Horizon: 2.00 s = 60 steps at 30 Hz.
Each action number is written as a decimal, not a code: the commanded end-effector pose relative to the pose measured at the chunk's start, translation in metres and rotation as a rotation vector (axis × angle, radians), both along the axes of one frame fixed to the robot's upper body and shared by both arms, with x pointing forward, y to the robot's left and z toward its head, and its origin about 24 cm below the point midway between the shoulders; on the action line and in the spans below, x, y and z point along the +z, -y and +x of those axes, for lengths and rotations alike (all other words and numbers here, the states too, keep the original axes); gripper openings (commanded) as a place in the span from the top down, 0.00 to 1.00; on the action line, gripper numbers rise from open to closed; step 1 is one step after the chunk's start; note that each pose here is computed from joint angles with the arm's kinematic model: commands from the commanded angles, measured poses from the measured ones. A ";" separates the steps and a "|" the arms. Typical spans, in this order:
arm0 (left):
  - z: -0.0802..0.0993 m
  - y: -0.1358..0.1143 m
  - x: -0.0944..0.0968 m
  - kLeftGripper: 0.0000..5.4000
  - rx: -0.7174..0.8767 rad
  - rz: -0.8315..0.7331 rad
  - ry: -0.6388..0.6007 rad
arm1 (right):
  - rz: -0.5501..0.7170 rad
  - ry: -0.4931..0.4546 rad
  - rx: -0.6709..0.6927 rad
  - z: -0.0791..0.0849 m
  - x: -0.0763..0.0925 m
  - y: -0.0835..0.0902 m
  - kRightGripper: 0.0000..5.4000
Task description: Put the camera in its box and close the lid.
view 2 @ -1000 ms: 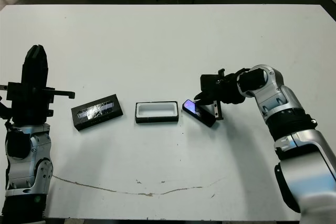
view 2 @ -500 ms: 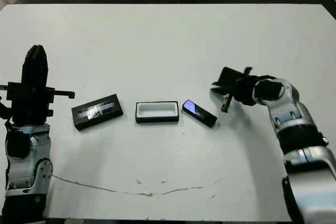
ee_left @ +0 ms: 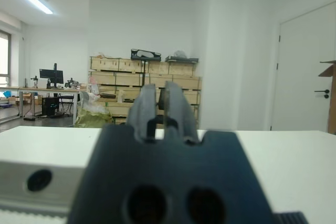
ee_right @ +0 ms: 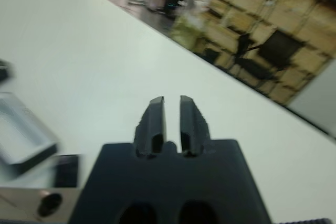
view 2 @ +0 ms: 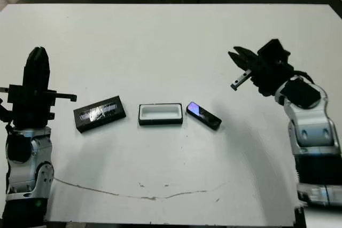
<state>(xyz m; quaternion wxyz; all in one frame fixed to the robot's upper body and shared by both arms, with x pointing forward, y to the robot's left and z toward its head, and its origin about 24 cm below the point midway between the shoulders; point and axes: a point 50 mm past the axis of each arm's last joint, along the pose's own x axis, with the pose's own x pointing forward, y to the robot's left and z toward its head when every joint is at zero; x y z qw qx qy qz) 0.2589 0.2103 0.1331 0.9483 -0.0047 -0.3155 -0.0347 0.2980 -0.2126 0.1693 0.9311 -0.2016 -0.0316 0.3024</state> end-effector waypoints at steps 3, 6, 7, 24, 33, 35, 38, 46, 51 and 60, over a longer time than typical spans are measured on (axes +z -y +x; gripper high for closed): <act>-0.001 -0.003 -0.006 1.00 0.007 0.012 -0.031 | 0.031 -0.131 0.045 -0.015 -0.011 0.002 0.77; -0.001 -0.003 -0.006 1.00 0.006 0.011 -0.032 | 0.024 -0.208 0.057 -0.018 -0.017 0.004 0.65; -0.001 -0.003 -0.006 1.00 0.009 0.015 -0.032 | 0.015 -0.223 0.067 -0.019 -0.020 0.004 0.61; -0.001 -0.002 -0.007 1.00 -0.006 0.001 -0.037 | -0.210 -0.348 0.138 -0.030 -0.037 -0.003 0.00; -0.001 -0.002 -0.007 1.00 -0.018 -0.004 -0.038 | -0.245 -0.369 0.178 -0.028 -0.037 -0.005 0.00; -0.001 -0.002 -0.007 1.00 -0.021 -0.010 -0.039 | -0.261 -0.363 0.192 -0.028 -0.038 -0.005 0.00; -0.001 -0.002 -0.007 1.00 -0.019 -0.012 -0.042 | -0.279 -0.366 0.197 -0.029 -0.041 -0.006 0.00; -0.002 -0.003 -0.007 1.00 -0.009 -0.007 -0.039 | -0.282 -0.426 0.196 -0.029 -0.059 -0.004 0.19; -0.002 -0.003 -0.008 1.00 -0.006 0.001 -0.038 | -0.278 -0.457 0.182 -0.030 -0.067 -0.004 0.13; -0.002 -0.003 -0.008 1.00 -0.009 0.003 -0.041 | -0.259 -0.451 0.188 -0.033 -0.086 -0.001 0.48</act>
